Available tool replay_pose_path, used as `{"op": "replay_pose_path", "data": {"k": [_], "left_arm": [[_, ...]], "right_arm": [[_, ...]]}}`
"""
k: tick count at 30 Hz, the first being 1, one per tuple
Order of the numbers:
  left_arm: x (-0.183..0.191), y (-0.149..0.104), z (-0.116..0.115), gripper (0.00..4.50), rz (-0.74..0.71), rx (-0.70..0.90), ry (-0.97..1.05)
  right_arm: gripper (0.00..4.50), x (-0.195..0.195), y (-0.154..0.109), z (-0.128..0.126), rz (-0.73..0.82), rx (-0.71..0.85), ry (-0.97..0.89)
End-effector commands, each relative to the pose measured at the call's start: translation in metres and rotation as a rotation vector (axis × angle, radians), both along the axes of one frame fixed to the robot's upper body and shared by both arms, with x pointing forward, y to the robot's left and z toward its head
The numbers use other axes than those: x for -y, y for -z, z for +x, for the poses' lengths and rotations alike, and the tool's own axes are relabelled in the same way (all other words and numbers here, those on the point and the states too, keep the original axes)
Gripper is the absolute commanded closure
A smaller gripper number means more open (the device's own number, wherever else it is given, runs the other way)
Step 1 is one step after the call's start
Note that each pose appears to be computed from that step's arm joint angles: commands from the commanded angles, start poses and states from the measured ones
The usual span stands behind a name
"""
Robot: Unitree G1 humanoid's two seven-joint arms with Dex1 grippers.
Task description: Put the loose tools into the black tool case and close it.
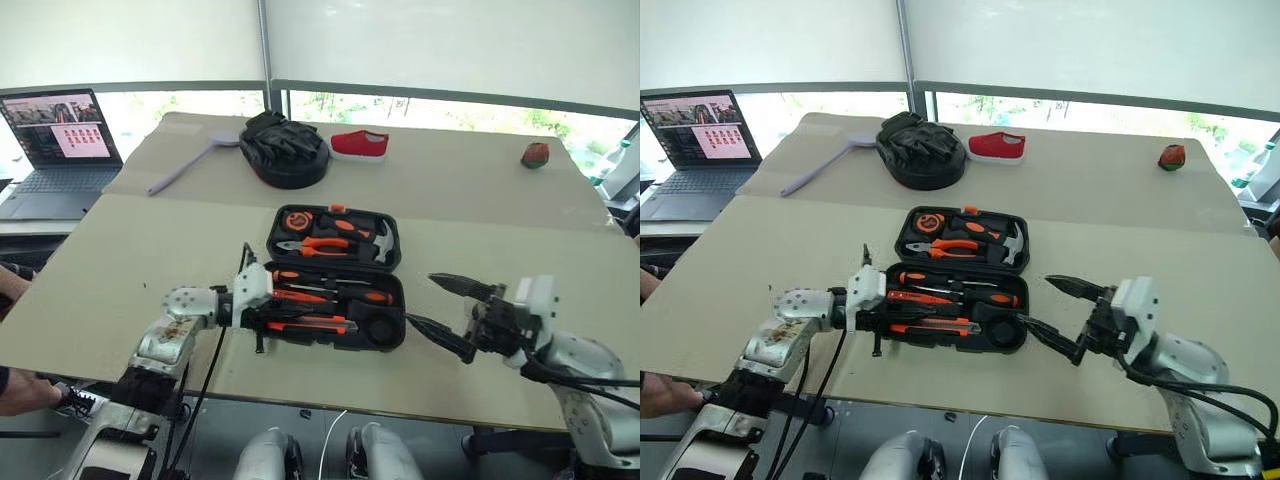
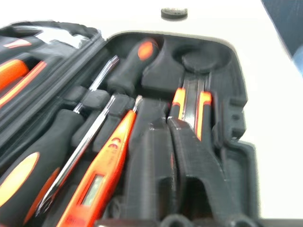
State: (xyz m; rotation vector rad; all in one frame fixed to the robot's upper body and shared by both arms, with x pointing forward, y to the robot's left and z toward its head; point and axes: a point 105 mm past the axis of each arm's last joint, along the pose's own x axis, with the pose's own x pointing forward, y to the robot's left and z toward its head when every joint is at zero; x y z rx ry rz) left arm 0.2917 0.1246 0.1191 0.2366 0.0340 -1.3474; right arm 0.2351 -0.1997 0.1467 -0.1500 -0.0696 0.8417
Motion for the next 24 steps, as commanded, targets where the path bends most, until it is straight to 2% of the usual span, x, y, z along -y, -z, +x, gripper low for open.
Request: {"op": "replay_pose_path", "data": {"k": [1,2,3,4,8,9,12,14,17,20,24], "left_arm": [[-0.032,-0.025,-0.010,2.66,-0.049,0.053,-0.040],[-0.039,-0.022,-0.013,2.25,-0.035,0.037,-0.051],[-0.046,-0.020,-0.015,2.07,-0.028,0.031,-0.063],[-0.055,-0.020,-0.019,1.58,-0.048,0.038,-0.071],[-0.082,-0.022,-0.028,0.26,-0.095,0.030,-0.126],[-0.085,-0.022,-0.030,0.05,-0.091,0.034,-0.128],[-0.088,-0.022,-0.039,0.05,-0.052,0.054,-0.076],[-0.084,-0.026,-0.041,0.05,-0.070,0.061,-0.048],[-0.064,-0.033,-0.044,0.05,-0.103,0.077,0.033],[-0.040,-0.036,-0.047,0.05,-0.126,0.043,0.114],[-0.016,-0.034,-0.047,0.05,-0.126,0.021,0.168]], "right_arm": [[0.00,0.051,0.001,-0.015,-0.061,0.055,0.203],[0.00,0.061,0.007,-0.019,-0.069,0.048,0.250],[0.00,0.070,0.013,-0.024,-0.086,0.041,0.291],[0.00,0.082,0.020,-0.031,-0.103,0.030,0.347],[0.00,0.111,0.053,-0.061,-0.156,-0.063,0.480],[0.00,0.115,0.061,-0.068,-0.171,-0.088,0.492],[0.00,0.119,0.065,-0.075,-0.186,-0.109,0.503],[0.00,0.115,0.056,-0.066,-0.201,-0.087,0.476],[0.00,0.094,0.035,-0.042,-0.298,-0.061,0.323],[0.00,0.078,0.010,-0.016,-0.286,-0.083,0.223],[0.00,0.079,0.007,0.005,-0.466,-0.213,0.146]]}}
